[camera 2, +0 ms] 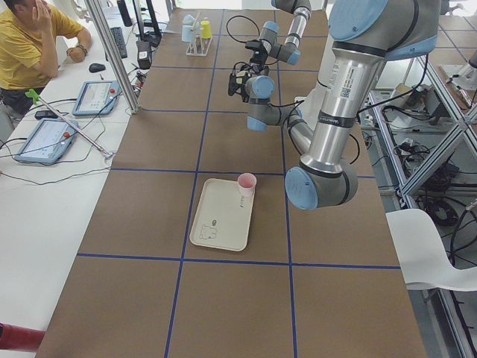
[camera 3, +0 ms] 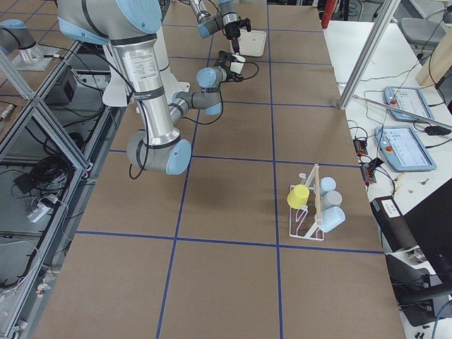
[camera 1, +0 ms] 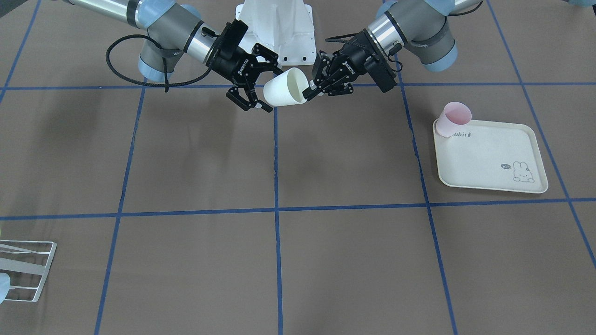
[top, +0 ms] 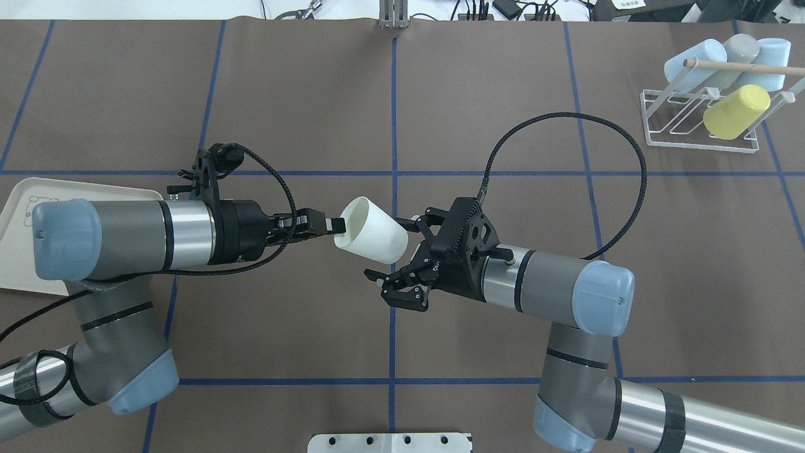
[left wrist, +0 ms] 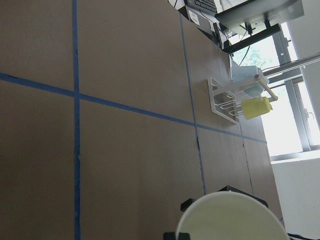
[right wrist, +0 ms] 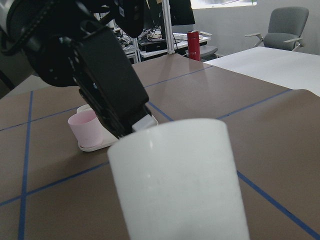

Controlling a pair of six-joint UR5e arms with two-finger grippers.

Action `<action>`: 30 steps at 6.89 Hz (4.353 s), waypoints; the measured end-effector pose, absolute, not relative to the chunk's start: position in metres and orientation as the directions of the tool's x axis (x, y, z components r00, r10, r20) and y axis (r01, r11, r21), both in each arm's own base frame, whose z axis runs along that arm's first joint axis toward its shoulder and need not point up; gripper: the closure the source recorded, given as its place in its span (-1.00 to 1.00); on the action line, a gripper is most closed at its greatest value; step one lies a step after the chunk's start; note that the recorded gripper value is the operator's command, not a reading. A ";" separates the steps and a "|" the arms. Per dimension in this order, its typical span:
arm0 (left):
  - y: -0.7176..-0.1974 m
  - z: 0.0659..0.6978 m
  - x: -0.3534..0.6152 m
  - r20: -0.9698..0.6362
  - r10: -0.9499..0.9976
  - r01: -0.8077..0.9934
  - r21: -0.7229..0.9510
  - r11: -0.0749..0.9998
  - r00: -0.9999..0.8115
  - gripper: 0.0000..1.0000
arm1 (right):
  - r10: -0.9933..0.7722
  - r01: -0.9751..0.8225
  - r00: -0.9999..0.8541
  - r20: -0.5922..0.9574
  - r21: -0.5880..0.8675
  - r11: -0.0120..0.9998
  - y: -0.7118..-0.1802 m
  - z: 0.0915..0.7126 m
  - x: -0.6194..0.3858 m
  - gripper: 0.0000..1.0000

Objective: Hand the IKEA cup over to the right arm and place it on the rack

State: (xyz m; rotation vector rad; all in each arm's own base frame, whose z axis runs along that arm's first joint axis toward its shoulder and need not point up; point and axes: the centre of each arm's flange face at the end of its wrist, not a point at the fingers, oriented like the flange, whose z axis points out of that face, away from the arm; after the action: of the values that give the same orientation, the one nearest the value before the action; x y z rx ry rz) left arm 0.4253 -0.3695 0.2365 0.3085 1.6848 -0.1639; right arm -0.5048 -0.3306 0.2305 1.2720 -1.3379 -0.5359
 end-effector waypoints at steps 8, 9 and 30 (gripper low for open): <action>-0.366 0.232 0.429 -0.985 0.120 0.297 0.079 0.952 -0.122 -1.00 | -0.885 -0.354 0.260 0.387 0.890 0.285 -0.332 0.231 -0.503 0.30; -0.367 0.232 0.426 -0.985 0.123 0.307 0.081 0.948 -0.123 -1.00 | -0.885 -0.353 0.259 0.387 0.891 0.286 -0.332 0.231 -0.503 0.29; -0.445 0.448 0.054 -0.460 0.573 -0.060 0.743 0.667 0.679 -1.00 | -0.853 0.955 0.025 -0.521 -0.241 0.175 -0.546 0.379 -0.238 0.63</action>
State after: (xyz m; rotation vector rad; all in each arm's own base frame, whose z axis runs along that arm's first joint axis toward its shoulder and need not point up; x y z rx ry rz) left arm 0.0536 -0.4454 0.4481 0.7653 0.7478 0.3969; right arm -0.2381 -0.5457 0.3786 0.1952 0.6379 -1.4112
